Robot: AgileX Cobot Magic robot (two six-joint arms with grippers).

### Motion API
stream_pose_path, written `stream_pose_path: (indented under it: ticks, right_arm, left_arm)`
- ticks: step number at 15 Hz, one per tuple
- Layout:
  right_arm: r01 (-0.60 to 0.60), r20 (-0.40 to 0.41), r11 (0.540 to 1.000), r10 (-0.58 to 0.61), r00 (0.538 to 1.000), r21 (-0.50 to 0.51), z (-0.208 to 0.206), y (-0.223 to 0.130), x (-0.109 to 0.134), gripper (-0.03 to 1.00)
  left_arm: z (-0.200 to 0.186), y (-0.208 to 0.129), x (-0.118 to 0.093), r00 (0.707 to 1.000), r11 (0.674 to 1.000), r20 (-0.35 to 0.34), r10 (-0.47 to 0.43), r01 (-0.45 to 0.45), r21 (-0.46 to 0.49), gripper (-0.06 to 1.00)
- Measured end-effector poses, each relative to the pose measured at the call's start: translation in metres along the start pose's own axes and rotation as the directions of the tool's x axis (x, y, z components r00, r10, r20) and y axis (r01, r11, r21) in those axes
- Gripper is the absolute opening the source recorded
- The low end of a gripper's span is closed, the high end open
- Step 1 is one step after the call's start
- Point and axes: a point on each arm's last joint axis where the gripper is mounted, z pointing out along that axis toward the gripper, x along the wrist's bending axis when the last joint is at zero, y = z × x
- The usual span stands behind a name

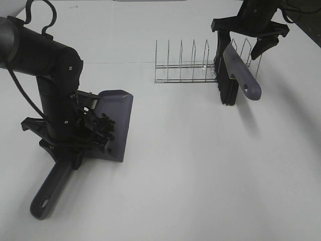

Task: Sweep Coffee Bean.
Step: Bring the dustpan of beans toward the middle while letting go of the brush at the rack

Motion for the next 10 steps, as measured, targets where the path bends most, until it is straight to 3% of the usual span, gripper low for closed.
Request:
stream_pose_path:
  ticks: [6,10]
  right_arm:
    - [-0.005,-0.051,0.999,0.007,0.999,0.047,-0.066,-0.056,0.002,0.73]
    - [-0.009,-0.063,0.998,0.012,0.998,0.054,-0.105,-0.101,-0.001,0.73]
  left_arm:
    - [-0.013,0.029,-0.011,0.996,0.994,0.077,-0.041,0.049,-0.102,0.33]
    - [-0.006,0.041,-0.015,0.995,0.994,0.081,-0.049,0.056,-0.096,0.33]
